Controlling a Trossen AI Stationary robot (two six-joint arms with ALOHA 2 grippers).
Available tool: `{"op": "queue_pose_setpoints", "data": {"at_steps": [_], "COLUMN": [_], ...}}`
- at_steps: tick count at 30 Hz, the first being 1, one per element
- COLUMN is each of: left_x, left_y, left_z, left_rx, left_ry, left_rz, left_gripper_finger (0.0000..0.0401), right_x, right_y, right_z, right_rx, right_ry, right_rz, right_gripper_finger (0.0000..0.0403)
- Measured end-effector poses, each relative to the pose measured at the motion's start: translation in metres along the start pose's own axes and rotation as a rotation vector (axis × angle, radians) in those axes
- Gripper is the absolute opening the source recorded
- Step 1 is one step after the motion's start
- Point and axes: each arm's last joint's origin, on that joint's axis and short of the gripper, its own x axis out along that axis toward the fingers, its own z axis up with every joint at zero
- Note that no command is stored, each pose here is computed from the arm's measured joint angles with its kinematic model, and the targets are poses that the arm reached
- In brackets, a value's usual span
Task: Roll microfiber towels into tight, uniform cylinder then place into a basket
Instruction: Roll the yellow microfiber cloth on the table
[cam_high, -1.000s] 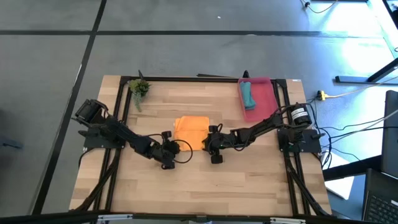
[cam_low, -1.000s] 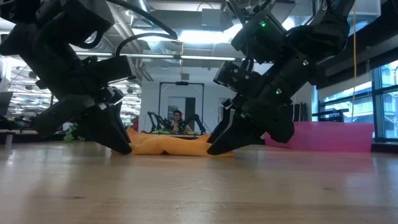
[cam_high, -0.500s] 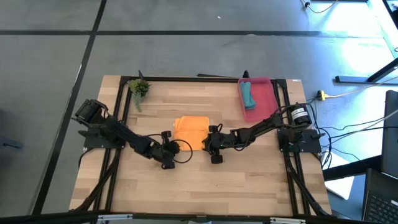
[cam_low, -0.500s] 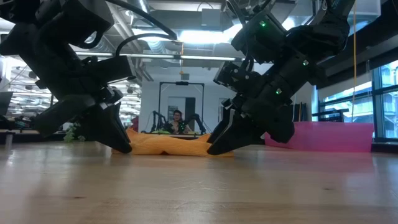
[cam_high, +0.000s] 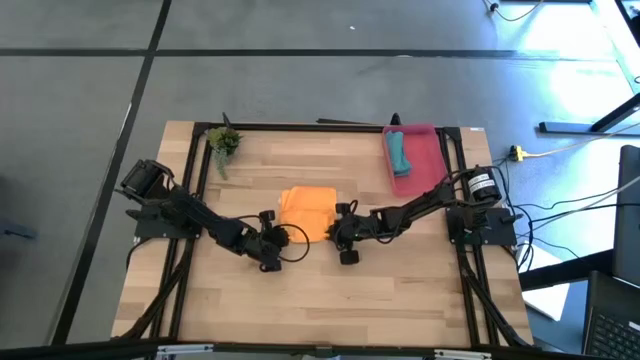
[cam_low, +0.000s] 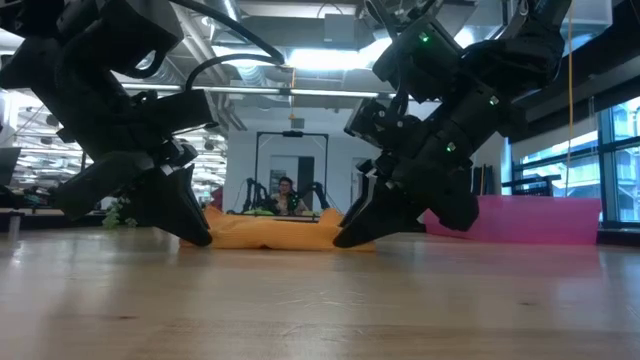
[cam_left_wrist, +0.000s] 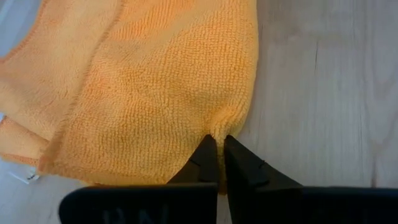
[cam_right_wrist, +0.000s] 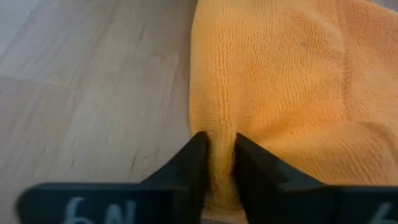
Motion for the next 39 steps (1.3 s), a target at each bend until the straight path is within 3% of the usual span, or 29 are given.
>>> {"op": "queue_pose_setpoints", "data": {"at_steps": [7, 13, 17, 26, 39], "left_x": [0.0, -0.001, -0.003, -0.01, -0.009], "left_y": [0.0, 0.0, -0.006, -0.012, -0.012], "left_z": [0.0, 0.003, 0.014, 0.031, 0.035], "left_rx": [-0.006, -0.034, -0.041, -0.027, -0.047], "left_ry": [0.008, 0.009, 0.016, 0.103, 0.129], "left_rz": [-0.016, -0.034, -0.103, -0.209, -0.312], "left_gripper_finger": [0.0, 0.0, 0.0, 0.0, 0.0], "right_x": [0.0, 0.0, -0.001, -0.003, -0.005], "right_y": [0.0, 0.003, 0.003, -0.001, -0.007], "right_z": [0.0, 0.001, 0.002, 0.002, 0.001], "right_rx": [0.0, 0.046, 0.061, 0.228, 0.403], "right_ry": [-0.002, -0.012, -0.016, -0.001, 0.044], "right_rz": [0.013, 0.108, 0.163, 0.344, 0.458], "right_gripper_finger": [0.001, 0.0009, 0.0007, 0.0006, 0.0007]}}
